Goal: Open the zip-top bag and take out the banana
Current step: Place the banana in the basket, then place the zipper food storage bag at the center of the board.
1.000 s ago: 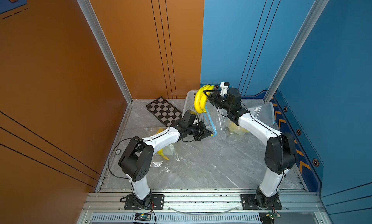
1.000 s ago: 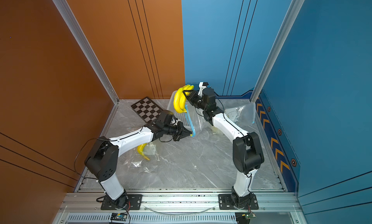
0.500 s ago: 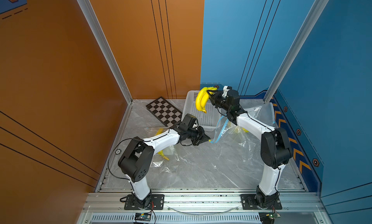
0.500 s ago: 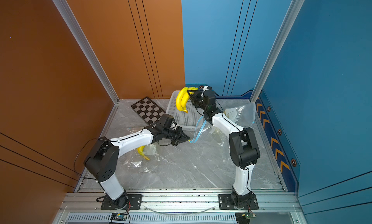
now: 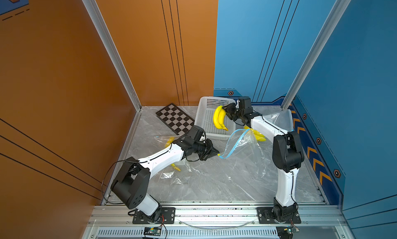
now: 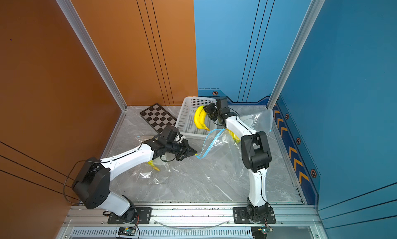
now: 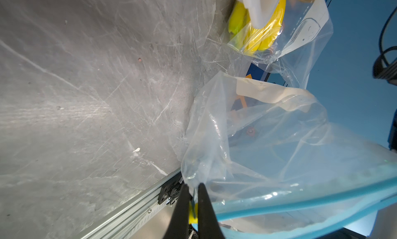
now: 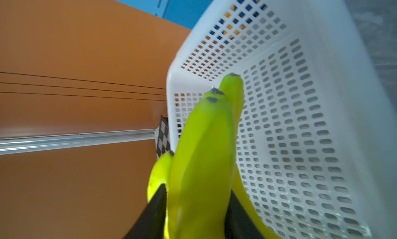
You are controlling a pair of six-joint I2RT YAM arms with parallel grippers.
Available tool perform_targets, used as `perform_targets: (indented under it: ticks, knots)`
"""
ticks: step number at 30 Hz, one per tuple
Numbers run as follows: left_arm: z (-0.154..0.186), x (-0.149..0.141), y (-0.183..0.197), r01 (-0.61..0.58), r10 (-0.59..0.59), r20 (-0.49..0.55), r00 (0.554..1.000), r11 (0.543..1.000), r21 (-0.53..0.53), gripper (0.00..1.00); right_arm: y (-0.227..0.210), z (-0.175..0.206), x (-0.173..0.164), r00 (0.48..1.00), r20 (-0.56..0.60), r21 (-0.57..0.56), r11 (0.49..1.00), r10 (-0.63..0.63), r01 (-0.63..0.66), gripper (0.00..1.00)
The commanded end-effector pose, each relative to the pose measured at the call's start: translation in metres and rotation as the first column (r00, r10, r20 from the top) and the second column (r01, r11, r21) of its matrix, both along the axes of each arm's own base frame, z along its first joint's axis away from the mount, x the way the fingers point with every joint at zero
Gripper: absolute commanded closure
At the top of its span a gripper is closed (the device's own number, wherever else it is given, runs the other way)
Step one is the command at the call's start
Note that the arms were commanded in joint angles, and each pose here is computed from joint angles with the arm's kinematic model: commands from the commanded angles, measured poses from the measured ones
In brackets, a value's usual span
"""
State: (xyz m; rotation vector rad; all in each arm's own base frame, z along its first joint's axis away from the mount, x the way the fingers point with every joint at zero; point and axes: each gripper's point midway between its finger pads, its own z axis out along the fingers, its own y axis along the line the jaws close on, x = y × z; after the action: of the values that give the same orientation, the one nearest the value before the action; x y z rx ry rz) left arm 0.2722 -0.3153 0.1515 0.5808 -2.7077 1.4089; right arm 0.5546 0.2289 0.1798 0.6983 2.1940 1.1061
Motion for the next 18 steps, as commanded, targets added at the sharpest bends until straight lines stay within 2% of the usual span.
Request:
perform_targets:
  ticks: [1,3,6,11,15,18]
  knots:
    - [-0.003,-0.007,0.009,-0.005,0.004,0.007,1.000,0.999,0.043,0.96,-0.007,0.039,0.001,0.996,0.083,-0.051,0.998,0.041,-0.037,0.35]
    - [-0.002,-0.007,0.010,-0.006,0.005,0.009,1.000,0.999,0.041,0.96,-0.013,0.061,-0.001,0.989,0.133,-0.058,0.997,0.063,-0.056,0.28]
    - [0.001,-0.003,0.011,-0.013,0.012,0.017,1.000,0.999,0.037,0.96,-0.024,0.107,-0.015,0.966,0.228,-0.074,0.992,0.121,-0.107,0.26]
    - [0.011,0.012,0.003,0.000,-0.001,0.037,0.999,1.000,0.015,0.95,-0.072,0.174,-0.067,0.934,0.324,-0.193,0.977,0.148,-0.088,0.26]
    - [0.008,0.018,-0.043,0.100,-0.099,0.024,0.995,0.995,-0.001,0.95,-0.116,0.209,-0.116,0.923,0.369,-0.283,0.959,0.110,-0.001,0.23]
    - [0.008,0.022,-0.099,0.188,-0.187,0.026,0.982,0.982,-0.031,0.96,-0.144,0.225,-0.146,0.916,0.397,-0.274,0.959,0.050,0.067,0.21]
